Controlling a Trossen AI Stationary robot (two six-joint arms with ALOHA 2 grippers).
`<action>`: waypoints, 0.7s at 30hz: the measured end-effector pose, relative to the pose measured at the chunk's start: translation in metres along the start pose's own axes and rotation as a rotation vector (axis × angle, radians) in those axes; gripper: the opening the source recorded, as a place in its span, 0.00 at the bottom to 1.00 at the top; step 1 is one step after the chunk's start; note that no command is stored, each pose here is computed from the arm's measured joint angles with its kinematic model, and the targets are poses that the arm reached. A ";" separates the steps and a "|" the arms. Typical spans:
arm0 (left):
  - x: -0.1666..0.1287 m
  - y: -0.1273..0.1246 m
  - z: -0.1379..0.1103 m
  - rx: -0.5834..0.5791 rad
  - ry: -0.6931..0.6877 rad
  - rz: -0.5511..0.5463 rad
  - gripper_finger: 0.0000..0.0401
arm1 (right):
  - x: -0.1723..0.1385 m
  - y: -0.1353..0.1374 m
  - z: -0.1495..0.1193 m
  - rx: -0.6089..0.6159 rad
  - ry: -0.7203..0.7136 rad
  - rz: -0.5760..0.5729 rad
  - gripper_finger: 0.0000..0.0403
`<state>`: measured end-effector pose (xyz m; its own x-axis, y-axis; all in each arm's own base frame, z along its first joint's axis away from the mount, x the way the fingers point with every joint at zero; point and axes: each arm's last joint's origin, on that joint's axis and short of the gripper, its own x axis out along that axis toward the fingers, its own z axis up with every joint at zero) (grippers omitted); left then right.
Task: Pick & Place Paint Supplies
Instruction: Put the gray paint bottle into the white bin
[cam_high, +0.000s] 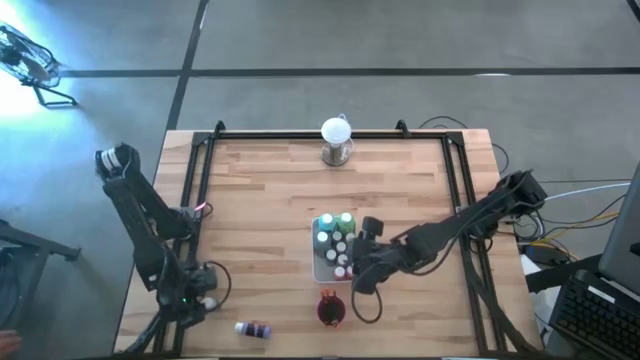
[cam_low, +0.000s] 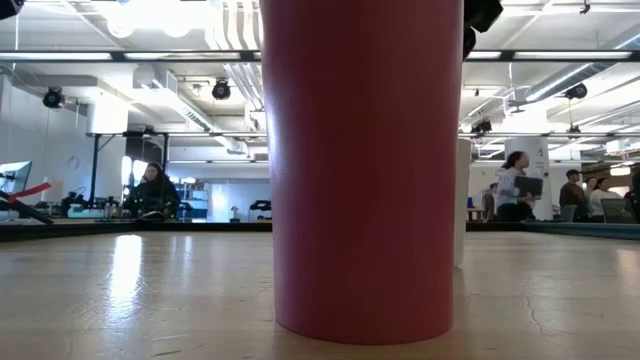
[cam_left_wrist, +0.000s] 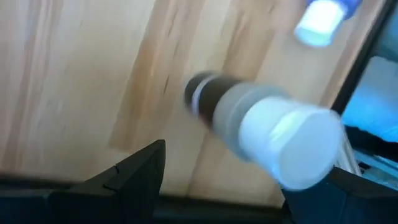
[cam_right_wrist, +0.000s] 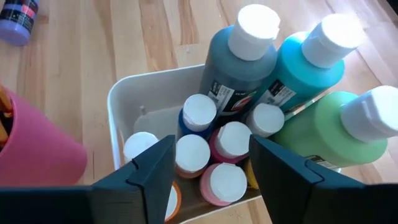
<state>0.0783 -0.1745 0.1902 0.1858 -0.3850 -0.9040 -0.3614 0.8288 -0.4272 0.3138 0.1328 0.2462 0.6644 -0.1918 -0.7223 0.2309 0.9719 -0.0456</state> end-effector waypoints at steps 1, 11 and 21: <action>0.001 0.000 0.000 0.015 -0.015 -0.009 0.73 | 0.000 -0.001 0.001 0.005 -0.002 -0.001 0.50; 0.002 0.000 -0.003 0.080 -0.097 -0.022 0.73 | -0.010 -0.013 0.007 0.029 -0.029 -0.032 0.52; 0.025 -0.006 -0.008 0.148 -0.140 0.025 0.73 | -0.021 -0.019 0.010 0.021 -0.063 -0.075 0.48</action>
<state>0.0782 -0.1928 0.1699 0.3071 -0.3117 -0.8992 -0.2314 0.8920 -0.3883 0.3028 0.1170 0.2692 0.6876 -0.2727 -0.6729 0.2958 0.9516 -0.0834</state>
